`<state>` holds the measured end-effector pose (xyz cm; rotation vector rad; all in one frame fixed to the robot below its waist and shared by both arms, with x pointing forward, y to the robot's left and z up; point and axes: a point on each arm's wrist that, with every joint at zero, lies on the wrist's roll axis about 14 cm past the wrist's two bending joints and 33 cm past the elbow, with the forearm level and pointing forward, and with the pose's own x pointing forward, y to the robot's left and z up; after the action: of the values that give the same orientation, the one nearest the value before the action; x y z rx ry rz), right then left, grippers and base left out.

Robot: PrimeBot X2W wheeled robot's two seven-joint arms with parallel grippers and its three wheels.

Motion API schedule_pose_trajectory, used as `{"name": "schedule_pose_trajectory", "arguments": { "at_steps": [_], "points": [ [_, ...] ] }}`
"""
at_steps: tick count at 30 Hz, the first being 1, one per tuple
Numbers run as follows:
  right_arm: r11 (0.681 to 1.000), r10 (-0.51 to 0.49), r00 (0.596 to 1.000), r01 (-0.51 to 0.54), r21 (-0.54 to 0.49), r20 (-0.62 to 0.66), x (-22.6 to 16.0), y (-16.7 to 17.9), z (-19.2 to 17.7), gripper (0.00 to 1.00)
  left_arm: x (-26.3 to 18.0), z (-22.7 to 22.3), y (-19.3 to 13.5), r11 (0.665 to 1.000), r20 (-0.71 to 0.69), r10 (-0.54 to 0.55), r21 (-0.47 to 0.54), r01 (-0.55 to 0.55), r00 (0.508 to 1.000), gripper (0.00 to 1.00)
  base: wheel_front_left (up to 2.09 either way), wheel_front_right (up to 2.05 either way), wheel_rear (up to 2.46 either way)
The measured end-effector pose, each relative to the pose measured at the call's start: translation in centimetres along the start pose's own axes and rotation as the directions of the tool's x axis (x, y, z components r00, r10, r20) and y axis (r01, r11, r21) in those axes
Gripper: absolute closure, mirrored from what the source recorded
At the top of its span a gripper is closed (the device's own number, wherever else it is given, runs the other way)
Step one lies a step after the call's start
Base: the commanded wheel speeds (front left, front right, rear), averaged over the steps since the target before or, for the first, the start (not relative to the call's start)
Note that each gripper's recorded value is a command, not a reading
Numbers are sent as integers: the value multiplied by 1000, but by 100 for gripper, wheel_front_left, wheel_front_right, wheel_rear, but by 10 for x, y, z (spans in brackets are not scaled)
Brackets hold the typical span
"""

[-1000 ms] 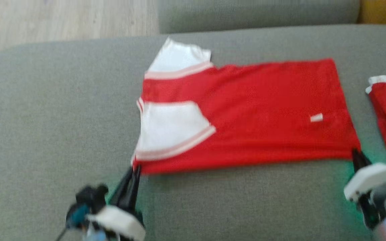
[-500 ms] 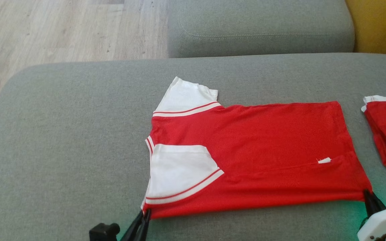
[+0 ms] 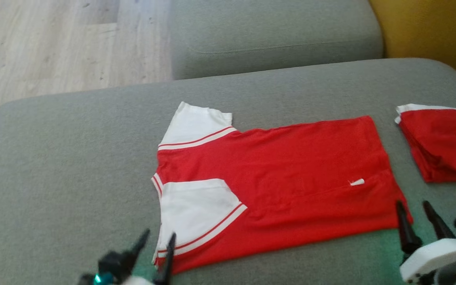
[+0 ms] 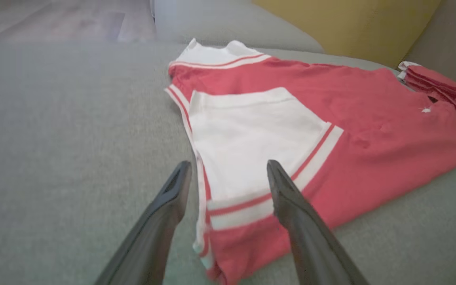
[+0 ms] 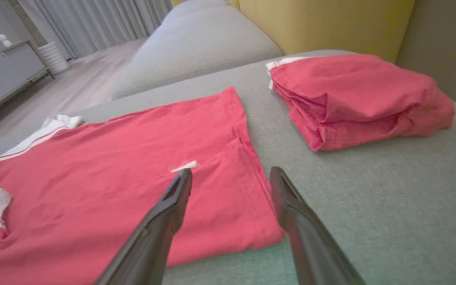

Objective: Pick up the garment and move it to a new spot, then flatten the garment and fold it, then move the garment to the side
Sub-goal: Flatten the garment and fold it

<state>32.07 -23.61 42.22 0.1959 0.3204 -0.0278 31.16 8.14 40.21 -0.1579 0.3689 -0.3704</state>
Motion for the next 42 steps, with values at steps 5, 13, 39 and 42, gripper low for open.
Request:
{"name": "schedule_pose_trajectory", "arguments": {
  "at_steps": [5,13,39,42],
  "points": [
    [999,30,997,-28,-31,68,-9,12,10,0,20,43,11,995,51,-33,97,28,998,0,0,0,0],
    [996,42,998,-38,-77,47,-11,20,-1,0,85,142,12,936,47,-181,314,157,982,0,0,0,0],
    [993,-61,995,52,-110,-78,46,-10,-28,0,252,89,87,933,-627,7,285,221,779,0,0,0,0],
    [992,-74,992,64,-107,-99,45,-14,-35,0,257,77,87,937,-647,-1,266,226,763,0,0,0,0]
  ]
}}
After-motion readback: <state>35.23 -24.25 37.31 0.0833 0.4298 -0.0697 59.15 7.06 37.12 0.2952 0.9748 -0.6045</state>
